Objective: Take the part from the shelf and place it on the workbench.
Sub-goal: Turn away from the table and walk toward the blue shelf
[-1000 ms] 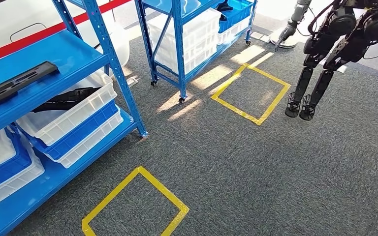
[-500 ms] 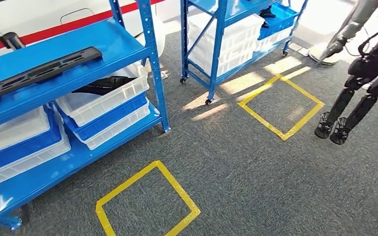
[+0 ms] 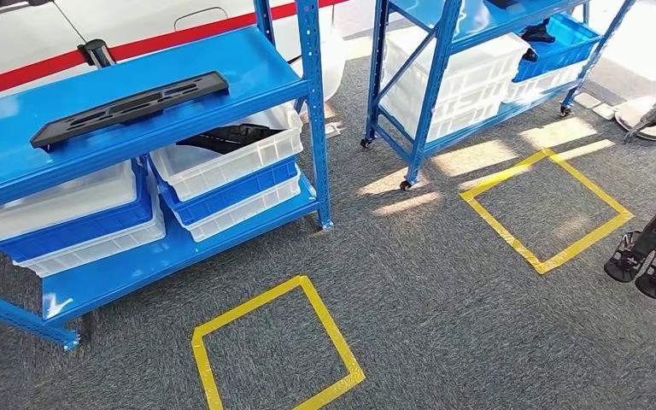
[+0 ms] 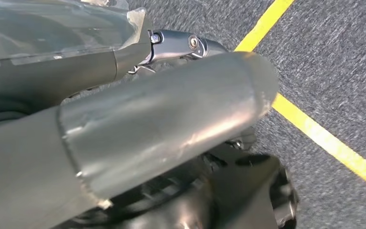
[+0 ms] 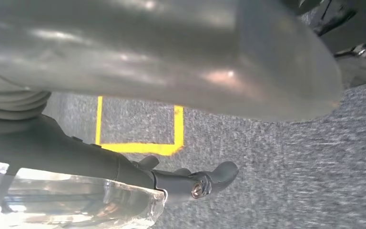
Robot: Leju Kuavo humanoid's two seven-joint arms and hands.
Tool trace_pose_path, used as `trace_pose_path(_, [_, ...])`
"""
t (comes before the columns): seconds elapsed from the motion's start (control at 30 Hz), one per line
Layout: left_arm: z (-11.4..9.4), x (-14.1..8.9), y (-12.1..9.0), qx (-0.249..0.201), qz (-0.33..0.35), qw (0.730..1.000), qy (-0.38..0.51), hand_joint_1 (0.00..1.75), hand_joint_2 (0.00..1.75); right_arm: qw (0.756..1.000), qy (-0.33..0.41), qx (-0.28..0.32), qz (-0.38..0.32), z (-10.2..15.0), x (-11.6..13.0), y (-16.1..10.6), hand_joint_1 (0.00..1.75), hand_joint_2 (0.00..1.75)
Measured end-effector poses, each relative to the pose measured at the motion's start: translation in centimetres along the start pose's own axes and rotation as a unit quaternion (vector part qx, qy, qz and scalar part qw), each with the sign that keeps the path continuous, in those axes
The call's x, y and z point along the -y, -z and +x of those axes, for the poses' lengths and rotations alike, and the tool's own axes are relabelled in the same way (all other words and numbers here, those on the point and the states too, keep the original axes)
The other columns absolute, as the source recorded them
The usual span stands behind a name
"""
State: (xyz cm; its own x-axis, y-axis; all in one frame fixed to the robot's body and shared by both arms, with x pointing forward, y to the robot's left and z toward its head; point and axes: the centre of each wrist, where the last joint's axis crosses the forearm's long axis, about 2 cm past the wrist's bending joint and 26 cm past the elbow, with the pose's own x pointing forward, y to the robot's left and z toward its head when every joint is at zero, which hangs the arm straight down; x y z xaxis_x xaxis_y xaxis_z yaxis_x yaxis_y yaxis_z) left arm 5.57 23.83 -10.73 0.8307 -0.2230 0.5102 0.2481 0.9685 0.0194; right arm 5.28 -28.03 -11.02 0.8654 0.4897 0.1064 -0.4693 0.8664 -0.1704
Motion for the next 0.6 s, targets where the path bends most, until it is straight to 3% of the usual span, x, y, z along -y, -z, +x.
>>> trace_pose_path(0.6, [0.15, 0.03, 0.06, -0.001, 0.002, 1.0, -0.004, 0.0, 0.0, 1.0, -0.007, 0.003, 0.003, 0.09, -0.05, -0.01, 0.0, 0.0])
